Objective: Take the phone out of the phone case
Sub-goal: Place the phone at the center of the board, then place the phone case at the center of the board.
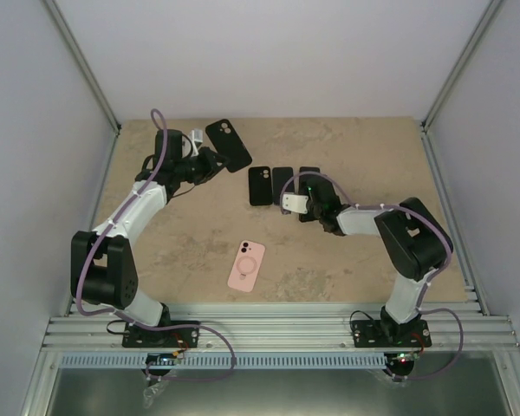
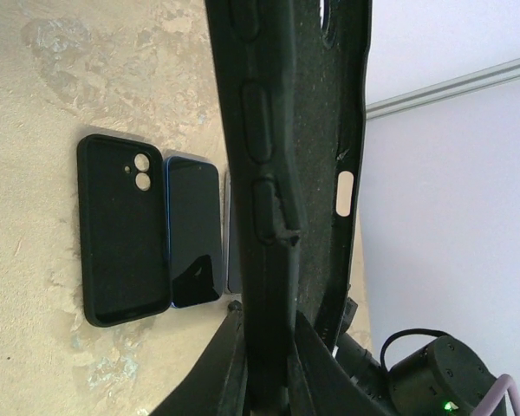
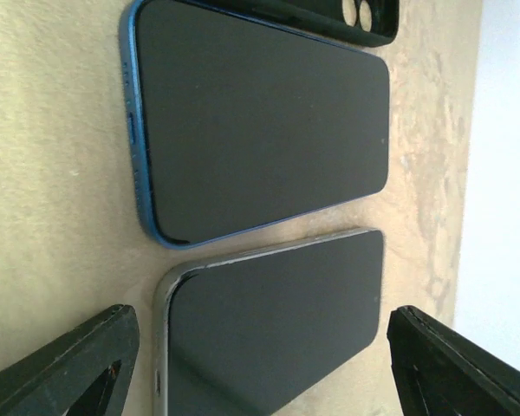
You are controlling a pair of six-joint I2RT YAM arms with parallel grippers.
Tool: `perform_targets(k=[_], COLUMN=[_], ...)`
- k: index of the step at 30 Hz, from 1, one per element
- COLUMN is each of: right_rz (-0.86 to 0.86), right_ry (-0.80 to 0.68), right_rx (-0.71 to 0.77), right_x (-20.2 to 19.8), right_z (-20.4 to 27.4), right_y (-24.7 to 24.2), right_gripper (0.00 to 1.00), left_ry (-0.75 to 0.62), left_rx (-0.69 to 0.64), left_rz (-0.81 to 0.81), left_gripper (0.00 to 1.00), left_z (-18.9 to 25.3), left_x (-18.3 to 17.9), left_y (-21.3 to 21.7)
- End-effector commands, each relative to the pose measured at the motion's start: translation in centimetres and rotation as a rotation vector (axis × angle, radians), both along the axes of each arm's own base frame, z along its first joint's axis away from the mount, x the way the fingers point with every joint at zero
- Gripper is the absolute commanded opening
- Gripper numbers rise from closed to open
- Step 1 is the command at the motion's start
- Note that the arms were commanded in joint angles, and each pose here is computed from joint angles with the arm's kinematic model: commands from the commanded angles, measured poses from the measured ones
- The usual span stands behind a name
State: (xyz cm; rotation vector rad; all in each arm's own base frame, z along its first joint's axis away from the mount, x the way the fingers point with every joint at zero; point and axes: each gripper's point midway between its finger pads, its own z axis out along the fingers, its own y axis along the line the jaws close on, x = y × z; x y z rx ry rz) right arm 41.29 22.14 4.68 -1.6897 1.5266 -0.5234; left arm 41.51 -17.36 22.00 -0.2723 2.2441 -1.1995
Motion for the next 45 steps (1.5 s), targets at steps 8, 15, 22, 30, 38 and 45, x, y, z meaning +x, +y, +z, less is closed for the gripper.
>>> perform_targets(k=[8, 15, 22, 30, 38, 45], right_rz=[0.02, -0.012, -0.079, -0.105, -0.139, -0.136], right_ry=[0.113, 0.211, 0.265, 0.294, 0.32, 0.335], right_rx=[0.054, 0.242, 0.476, 0.664, 0.753, 0.8], right_x=[-0.6, -1.3, -2.6, -4.8, -5.7, -6.2], right_z=[1.7, 6.1, 11.7, 16.9, 16.9, 17.1], right_y=[-0.5, 0.6, 0.2, -1.3, -3.8, -4.6], right_gripper=[0.86, 0.94, 0.98, 0.98, 0.98, 0.98], left_ry=[-0.068, -0.09, -0.101, -0.012, 0.091, 0.191], left_rx=[0.096, 0.159, 0.247, 0.312, 0.263, 0.224], left_rz=[-0.048, -0.159, -0.261, -0.348, -0.406, -0.443], left_gripper=[0.0, 0.0, 0.0, 0.0, 0.0, 0.0], left_z=[0.5, -0.7, -2.9, -8.0, -12.4, -15.5], left_x=[-0.1, 0.3, -0.3, -0.7, 0.9, 1.4], left_y=[0.7, 1.3, 2.4, 3.7, 3.0, 2.7])
